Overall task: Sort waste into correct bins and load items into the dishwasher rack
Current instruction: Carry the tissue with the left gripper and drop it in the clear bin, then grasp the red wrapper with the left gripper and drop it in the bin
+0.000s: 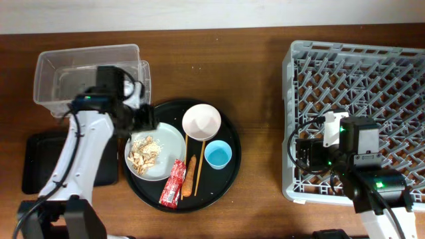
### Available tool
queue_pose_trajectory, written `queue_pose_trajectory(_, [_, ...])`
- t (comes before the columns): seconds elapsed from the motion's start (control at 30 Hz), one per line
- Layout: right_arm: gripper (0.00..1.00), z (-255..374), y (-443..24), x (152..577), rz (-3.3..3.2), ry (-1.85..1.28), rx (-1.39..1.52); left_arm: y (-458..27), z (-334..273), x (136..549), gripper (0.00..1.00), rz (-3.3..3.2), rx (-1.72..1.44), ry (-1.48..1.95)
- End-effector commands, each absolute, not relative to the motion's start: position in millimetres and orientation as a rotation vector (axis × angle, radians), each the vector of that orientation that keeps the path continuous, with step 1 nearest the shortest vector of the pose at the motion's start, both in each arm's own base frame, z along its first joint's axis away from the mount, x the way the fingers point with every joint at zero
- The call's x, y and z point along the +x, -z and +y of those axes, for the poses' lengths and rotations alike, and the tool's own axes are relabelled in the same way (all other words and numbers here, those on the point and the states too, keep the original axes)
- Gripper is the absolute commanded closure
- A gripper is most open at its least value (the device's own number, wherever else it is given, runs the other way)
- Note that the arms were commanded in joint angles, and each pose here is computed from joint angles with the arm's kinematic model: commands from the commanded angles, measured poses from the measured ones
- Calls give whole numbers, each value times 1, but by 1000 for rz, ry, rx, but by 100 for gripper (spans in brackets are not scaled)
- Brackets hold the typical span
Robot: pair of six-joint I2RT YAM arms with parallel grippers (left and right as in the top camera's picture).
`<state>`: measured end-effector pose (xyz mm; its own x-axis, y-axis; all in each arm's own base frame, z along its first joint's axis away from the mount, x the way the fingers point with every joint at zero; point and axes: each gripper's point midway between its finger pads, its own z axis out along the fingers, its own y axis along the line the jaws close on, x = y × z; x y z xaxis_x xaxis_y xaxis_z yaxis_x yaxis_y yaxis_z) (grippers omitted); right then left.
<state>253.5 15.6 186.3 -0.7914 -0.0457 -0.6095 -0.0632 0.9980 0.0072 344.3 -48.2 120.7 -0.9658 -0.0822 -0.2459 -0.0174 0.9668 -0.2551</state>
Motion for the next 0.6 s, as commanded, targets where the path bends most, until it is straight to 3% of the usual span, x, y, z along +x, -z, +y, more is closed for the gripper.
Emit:
queue_pose_trajectory(0.0, [0, 16, -195, 256, 2462, -30, -73, -86, -80, 282, 30, 3054, 171, 439])
queue_pose_trajectory(0.2, [0, 16, -195, 256, 2463, -35, -75, -34, -105, 250, 25, 3079, 358, 420])
queue_pose_trajectory(0.57, [0, 16, -194, 255, 2465, -35, -75, -28, -127, 248, 25, 3029, 560, 288])
